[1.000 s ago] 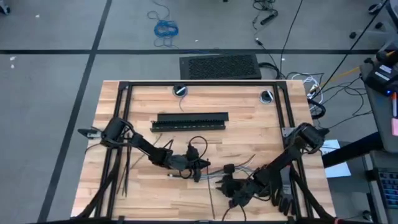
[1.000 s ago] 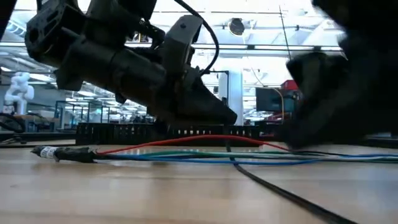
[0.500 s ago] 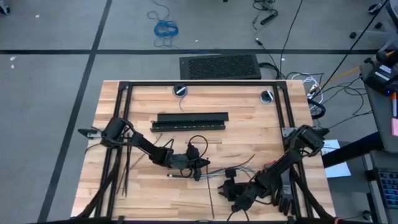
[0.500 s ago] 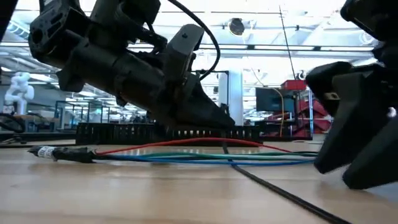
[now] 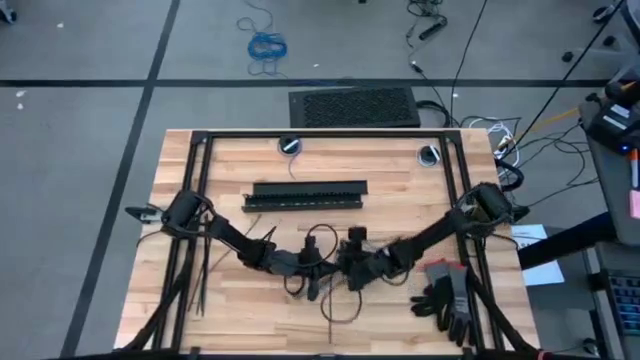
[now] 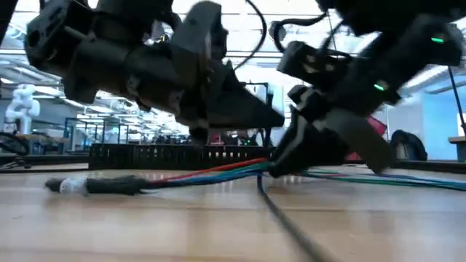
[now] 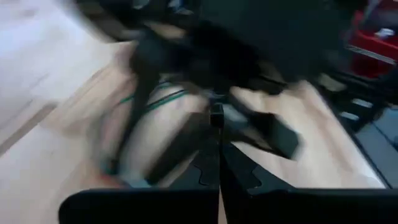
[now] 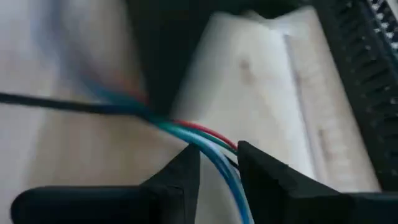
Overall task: Ziptie cables
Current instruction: Wrap the cable wires with zip tie
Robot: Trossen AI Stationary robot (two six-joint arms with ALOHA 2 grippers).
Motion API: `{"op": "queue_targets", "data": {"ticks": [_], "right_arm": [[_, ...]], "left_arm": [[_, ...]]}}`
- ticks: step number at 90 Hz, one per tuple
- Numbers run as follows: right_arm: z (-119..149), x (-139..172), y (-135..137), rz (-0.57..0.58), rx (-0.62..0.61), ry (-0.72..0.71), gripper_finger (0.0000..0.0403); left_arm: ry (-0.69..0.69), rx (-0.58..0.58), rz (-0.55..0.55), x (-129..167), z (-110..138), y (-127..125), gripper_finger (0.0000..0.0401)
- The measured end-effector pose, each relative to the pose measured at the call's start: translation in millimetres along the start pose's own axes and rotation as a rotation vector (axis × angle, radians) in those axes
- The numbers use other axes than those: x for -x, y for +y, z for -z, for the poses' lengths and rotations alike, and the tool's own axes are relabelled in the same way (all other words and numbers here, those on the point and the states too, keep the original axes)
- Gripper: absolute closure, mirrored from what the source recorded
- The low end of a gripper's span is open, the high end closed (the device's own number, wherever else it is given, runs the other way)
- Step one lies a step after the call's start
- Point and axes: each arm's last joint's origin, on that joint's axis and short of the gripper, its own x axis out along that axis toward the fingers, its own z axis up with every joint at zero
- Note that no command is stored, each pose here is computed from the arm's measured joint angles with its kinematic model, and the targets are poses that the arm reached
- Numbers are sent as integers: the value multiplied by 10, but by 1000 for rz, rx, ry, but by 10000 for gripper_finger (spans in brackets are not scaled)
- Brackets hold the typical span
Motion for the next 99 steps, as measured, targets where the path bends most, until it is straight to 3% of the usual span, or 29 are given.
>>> {"op": "queue_targets", "data": {"ticks": [22,42,59,69,88,99], "right_arm": [[-152,208,-22,-345,-86,1,303],[-158,397,-107,-378,18,55,303],[14,445,-161,-338,54,243,303],[111,410,-185,-236,106,313,303],[110,360,-305,23,262,282,303],[61,336,-345,97,250,236,303]], "left_arm": [[10,-50,10,-23,-19,71,401],[21,-7,14,-61,-59,209,401],[-2,71,-56,-76,-85,295,401],[-49,130,-115,-78,-114,311,401],[-159,201,-253,-93,-197,308,401],[-158,188,-282,-77,-169,255,401]]}}
